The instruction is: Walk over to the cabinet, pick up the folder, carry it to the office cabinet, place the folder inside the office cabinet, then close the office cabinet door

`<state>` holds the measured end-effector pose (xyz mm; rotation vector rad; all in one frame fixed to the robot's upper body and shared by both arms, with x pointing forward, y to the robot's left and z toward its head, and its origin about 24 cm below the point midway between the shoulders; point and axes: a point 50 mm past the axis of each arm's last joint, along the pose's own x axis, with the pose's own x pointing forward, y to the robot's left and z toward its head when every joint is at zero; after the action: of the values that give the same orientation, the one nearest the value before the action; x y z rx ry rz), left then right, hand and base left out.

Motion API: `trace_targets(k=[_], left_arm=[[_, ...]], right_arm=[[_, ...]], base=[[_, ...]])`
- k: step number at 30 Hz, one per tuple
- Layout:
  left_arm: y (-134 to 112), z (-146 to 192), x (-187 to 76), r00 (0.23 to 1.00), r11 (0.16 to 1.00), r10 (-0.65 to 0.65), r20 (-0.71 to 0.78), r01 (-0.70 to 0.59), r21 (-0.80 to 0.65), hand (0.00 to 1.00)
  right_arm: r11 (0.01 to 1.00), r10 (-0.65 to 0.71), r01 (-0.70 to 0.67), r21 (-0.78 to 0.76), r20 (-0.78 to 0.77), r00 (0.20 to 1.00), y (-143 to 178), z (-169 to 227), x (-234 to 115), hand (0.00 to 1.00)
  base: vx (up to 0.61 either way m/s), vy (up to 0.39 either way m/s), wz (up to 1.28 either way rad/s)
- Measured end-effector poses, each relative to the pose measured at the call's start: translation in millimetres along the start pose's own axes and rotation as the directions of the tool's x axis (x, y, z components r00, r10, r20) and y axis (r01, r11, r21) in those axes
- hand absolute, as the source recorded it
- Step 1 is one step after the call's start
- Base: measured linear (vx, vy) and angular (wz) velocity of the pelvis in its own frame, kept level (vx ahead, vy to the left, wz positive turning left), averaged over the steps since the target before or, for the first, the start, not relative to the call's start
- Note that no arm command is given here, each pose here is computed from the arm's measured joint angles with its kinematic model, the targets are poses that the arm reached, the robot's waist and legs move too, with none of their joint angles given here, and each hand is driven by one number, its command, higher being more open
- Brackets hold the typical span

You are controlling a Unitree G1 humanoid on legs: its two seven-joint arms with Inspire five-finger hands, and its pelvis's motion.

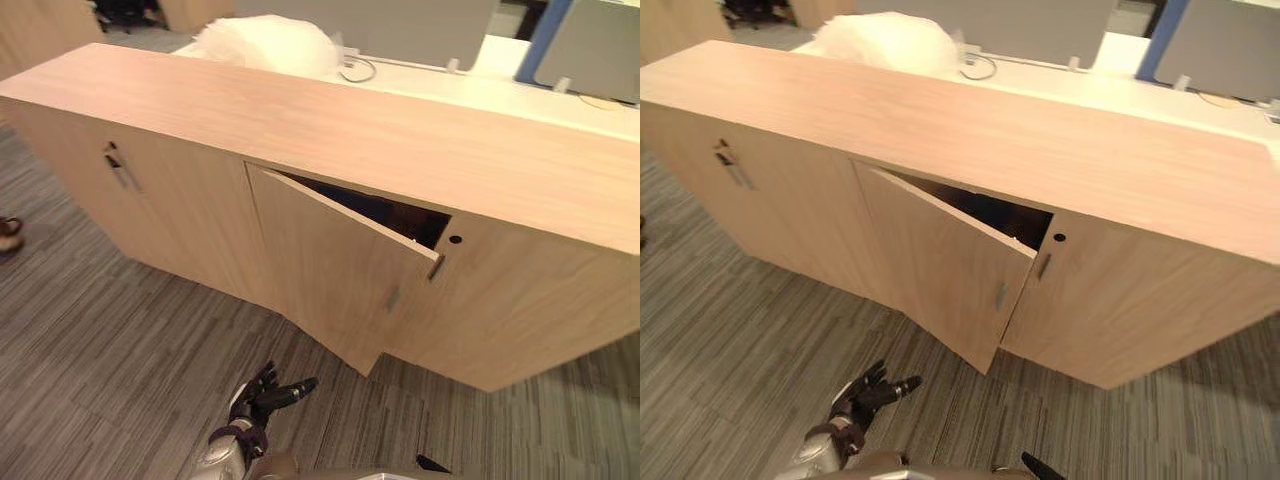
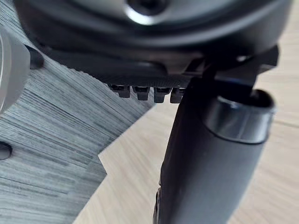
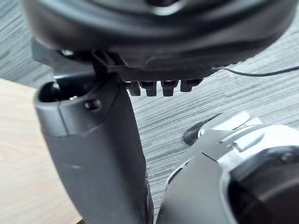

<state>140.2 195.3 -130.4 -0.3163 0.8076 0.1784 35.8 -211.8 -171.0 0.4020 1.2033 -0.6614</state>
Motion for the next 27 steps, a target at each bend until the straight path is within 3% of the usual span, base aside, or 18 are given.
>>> trace_targets(k=[4, 9, 19, 27], left_arm=[[30, -38, -10, 0.972, 0.979, 0.186, -0.143, -0.196, -0.061, 1.00], [33, -57, -17, 0.940, 0.952, 0.270, -0.208, -0.293, -0.085, 1.00], [37, -74, -29, 0.903, 0.908, 0.353, -0.243, -0.394, -0.145, 1.00], [36, -73, -27, 0.910, 0.932, 0.337, -0.242, -0.360, -0.055, 1.00]], right_arm=[[1.000, 0.004, -0.004, 0.006, 0.003, 1.000, 0, -4, -2, 1.00], [1.000, 0.005, -0.005, 0.004, 0.019, 1.000, 1, 1, -2, 1.00], [0.992, -0.048, 0.052, 0.118, -0.033, 0.998, -11, -16, -4, 1.00], [0.992, -0.061, 0.067, 0.111, -0.055, 0.997, -12, -19, -3, 1.00]], base=[[0.02, 0.124, -0.84], [0.00, 0.059, -0.57], [-0.02, -0.048, 0.16], [0.01, -0.035, -0.02]])
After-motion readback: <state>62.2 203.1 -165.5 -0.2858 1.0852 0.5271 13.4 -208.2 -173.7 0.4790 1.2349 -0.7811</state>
